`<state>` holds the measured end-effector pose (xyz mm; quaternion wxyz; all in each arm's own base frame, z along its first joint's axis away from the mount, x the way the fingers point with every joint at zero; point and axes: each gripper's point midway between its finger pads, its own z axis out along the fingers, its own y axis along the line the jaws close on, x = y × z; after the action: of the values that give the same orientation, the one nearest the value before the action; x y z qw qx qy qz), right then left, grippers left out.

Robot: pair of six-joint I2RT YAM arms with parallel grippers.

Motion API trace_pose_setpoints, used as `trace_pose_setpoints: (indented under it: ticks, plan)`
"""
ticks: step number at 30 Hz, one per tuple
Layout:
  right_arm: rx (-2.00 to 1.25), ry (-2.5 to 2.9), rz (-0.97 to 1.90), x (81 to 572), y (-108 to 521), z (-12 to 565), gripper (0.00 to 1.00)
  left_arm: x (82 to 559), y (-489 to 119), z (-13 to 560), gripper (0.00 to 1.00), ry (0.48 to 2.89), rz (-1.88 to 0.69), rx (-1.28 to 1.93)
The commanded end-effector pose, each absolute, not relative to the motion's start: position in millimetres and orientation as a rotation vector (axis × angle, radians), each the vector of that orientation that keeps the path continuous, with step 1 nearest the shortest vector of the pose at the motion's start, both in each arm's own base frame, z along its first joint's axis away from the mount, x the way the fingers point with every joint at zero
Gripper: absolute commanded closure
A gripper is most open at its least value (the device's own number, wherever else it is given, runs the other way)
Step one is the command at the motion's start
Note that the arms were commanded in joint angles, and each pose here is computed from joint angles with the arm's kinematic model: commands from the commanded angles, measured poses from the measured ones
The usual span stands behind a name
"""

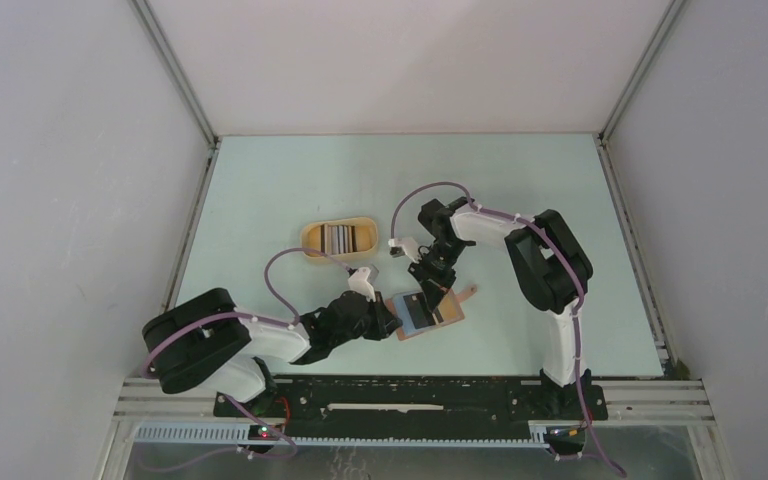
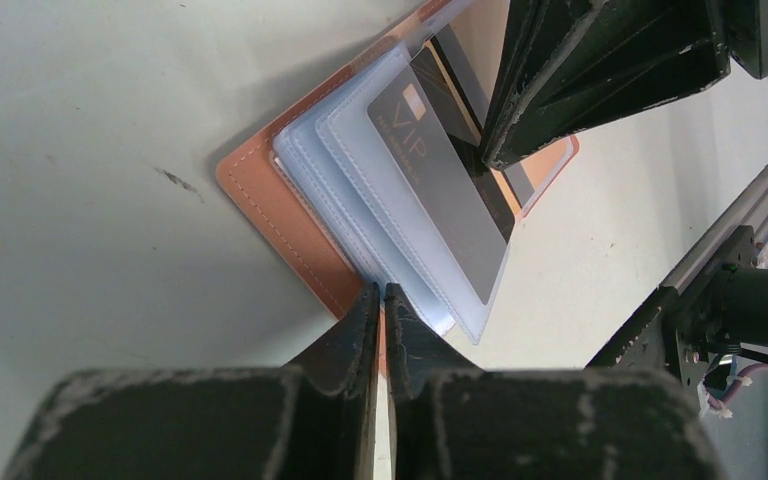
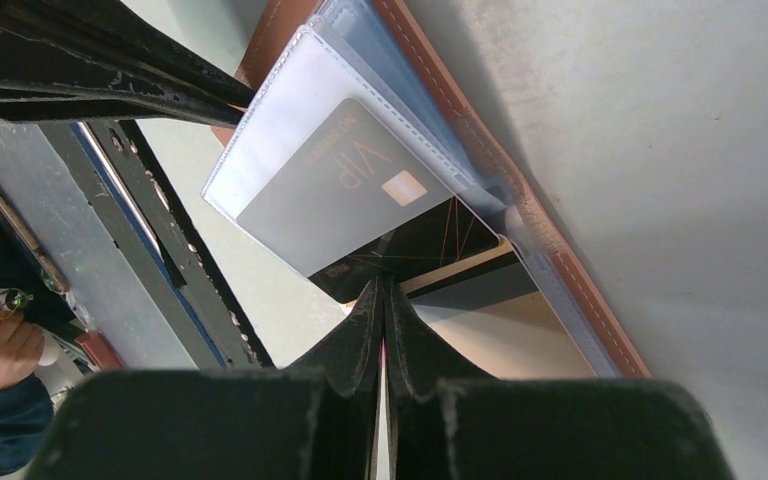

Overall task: Put the credit cards into the card holder
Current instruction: Insert the credit card into the card holder.

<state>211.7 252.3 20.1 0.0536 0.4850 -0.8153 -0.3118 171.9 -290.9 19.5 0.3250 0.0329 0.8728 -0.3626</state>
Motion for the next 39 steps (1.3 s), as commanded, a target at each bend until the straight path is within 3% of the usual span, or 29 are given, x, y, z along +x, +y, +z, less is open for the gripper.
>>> trace_pose_setpoints:
  ticks: [1, 23, 30, 39]
  plan:
    - [1.49, -2.481, -0.974, 218, 261, 21, 0.92, 177, -305, 32, 0.92, 2.257, -0.984, 0.106]
    - [1.513, -2.511, -1.135, 229, 267, 53, 0.9, 178, -301, 32, 0.93, 2.248, -0.976, 0.089]
    - [1.482, -2.553, -1.113, 235, 258, 54, 0.75, 178, -301, 31, 0.94, 2.252, -0.974, 0.091]
    - [1.408, -2.532, -1.093, 230, 255, 41, 0.65, 178, -302, 31, 0.94, 2.251, -0.976, 0.096]
